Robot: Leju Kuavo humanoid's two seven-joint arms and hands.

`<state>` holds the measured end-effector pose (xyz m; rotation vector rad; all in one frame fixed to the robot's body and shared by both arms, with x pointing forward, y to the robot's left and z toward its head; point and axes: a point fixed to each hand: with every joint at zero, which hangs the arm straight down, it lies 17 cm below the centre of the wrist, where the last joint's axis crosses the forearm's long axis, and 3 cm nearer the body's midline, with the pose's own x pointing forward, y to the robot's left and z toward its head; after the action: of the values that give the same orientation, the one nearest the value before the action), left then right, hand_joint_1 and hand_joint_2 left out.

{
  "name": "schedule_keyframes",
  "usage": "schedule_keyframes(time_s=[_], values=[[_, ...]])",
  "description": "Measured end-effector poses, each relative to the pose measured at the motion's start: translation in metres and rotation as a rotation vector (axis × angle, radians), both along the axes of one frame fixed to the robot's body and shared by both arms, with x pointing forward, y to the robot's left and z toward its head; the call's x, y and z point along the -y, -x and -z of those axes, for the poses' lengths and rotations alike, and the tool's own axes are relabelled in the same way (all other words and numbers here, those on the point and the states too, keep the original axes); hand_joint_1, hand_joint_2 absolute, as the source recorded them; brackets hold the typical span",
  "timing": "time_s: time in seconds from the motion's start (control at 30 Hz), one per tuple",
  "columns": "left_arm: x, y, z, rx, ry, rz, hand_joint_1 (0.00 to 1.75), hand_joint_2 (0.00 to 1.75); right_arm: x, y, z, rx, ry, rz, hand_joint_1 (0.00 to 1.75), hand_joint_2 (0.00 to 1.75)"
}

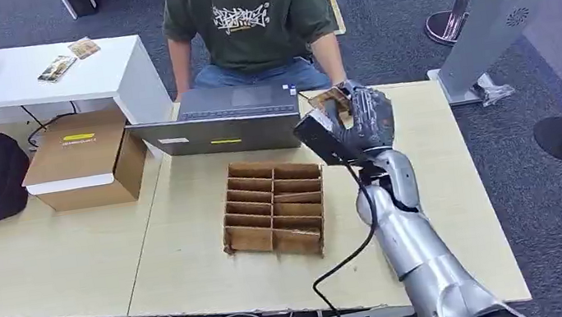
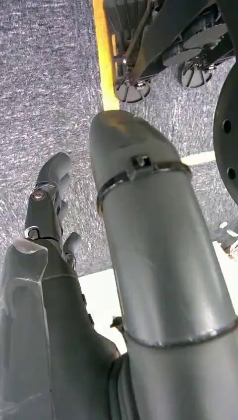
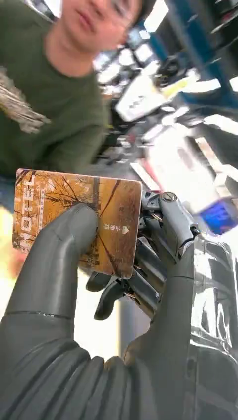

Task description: Pass the card to the sensor for recognition and then transmit it.

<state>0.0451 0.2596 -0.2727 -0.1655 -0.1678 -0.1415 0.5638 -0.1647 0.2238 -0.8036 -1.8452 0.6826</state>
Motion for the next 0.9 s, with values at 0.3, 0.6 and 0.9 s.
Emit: schedule_keyframes(time_s=[0.3,0.6,0.9], values=[[-0.001,0.005,0.001,-0.014,-0.003,0.006,0.00,0.00,0.005,0.015,0.022,-0.251,-0.694,-0.241,1.75,1.75],[-0.001,0.006,0.001,-0.015,-0.005,0.017,0.00,0.00,0.051,0.033,0.033,-0.228,-0.792,-0.168,1.75,1.75],[-0.001,0.007,0.001,-0.022,-0.013,0.024,0.00,0.00,0.098,0.037,0.050,-0.206,-0.804,-0.044,1.75,1.75]])
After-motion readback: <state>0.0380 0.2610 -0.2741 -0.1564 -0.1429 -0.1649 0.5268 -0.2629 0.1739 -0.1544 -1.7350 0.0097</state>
